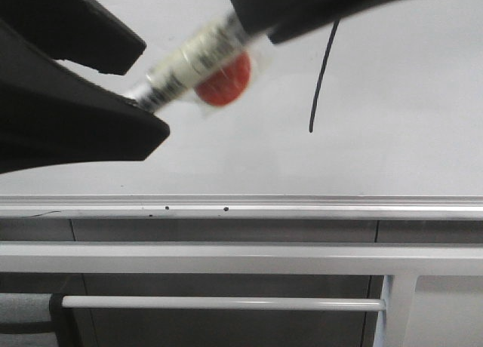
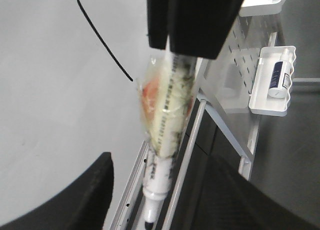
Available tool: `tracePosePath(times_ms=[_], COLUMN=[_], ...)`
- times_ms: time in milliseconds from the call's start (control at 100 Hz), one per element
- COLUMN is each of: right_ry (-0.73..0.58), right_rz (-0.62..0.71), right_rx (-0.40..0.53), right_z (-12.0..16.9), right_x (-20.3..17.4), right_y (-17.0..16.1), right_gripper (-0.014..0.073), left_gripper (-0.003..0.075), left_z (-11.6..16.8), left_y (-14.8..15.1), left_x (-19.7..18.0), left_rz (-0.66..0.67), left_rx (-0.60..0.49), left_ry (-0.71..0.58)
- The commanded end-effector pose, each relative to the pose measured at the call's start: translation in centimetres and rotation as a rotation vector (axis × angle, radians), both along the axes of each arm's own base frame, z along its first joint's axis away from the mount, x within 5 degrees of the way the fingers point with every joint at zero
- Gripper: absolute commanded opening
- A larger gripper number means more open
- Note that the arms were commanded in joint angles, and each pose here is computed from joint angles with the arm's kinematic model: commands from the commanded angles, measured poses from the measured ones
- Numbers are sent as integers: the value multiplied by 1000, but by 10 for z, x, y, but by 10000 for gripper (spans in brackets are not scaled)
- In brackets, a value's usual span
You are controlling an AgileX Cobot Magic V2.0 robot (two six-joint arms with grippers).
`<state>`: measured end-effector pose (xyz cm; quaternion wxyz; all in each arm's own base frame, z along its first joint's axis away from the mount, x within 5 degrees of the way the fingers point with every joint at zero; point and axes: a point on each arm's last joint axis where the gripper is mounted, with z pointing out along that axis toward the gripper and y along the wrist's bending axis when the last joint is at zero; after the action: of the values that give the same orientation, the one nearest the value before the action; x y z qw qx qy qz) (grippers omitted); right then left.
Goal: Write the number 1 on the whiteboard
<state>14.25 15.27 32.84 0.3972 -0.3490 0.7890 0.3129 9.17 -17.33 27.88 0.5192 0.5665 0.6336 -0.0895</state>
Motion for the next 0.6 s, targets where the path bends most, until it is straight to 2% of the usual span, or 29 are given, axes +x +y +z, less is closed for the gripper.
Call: tracePosePath(times_ms=[0,590], right_ry=[-55,-55], right_rz=[-31,-26], right_rx=[81,80], right_z=[21,22], right_x=[2,2], right_y=[2,2], right_gripper=[-63,-63], left_gripper=[365,365], left_z=[14,14], left_y=[-4,-4], left_x=[-1,-1], left_rz=[-25,-25], left_rx=[-47,-47], left_ry=[-25,-25])
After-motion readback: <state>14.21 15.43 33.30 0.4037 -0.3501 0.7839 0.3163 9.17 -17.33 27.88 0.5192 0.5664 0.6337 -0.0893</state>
